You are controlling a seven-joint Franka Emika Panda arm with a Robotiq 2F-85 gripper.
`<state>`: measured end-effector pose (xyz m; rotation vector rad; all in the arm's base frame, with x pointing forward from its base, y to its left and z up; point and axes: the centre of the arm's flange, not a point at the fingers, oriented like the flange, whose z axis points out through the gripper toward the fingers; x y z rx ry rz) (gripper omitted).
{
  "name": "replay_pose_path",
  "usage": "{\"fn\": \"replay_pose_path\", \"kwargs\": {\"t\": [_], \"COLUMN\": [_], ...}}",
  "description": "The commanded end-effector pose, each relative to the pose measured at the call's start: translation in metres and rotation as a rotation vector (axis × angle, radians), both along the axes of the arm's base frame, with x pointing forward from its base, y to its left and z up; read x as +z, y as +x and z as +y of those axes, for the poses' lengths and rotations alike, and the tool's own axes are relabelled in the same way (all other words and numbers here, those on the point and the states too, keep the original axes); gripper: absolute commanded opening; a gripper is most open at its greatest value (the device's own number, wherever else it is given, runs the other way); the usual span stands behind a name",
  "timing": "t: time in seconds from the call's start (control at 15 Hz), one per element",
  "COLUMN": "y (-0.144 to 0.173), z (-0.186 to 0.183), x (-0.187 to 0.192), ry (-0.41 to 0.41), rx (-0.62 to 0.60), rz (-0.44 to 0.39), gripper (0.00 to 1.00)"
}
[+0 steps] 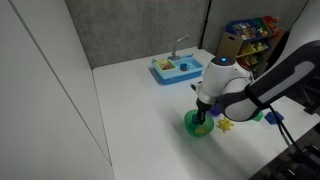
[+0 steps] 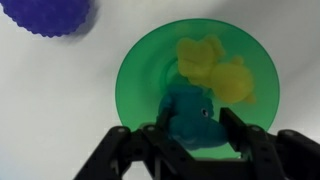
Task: Put the green toy in the bowl
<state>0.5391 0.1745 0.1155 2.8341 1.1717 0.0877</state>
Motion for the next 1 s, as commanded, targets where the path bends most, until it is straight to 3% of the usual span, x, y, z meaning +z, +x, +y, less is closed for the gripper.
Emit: {"fn": "replay_pose_path", "kwargs": {"t": [0.0, 0.13, 0.2, 0.53, 0.93], "y": [0.012, 0.011, 0.011, 0.014, 0.012], "z": [0.007, 0.008, 0.008, -0.004, -0.049], "x": [0.002, 0.019, 0.026, 0.078, 0.132], "ry": [0.000, 0.016, 0.026, 0.043, 0.059], "rx": [0.009, -0.006, -0.012, -0.090, -0.268], "rz": [-0.007, -0.017, -0.021, -0.074, -0.095], "gripper": [0.84, 0.99, 1.00, 1.00, 1.00]}}
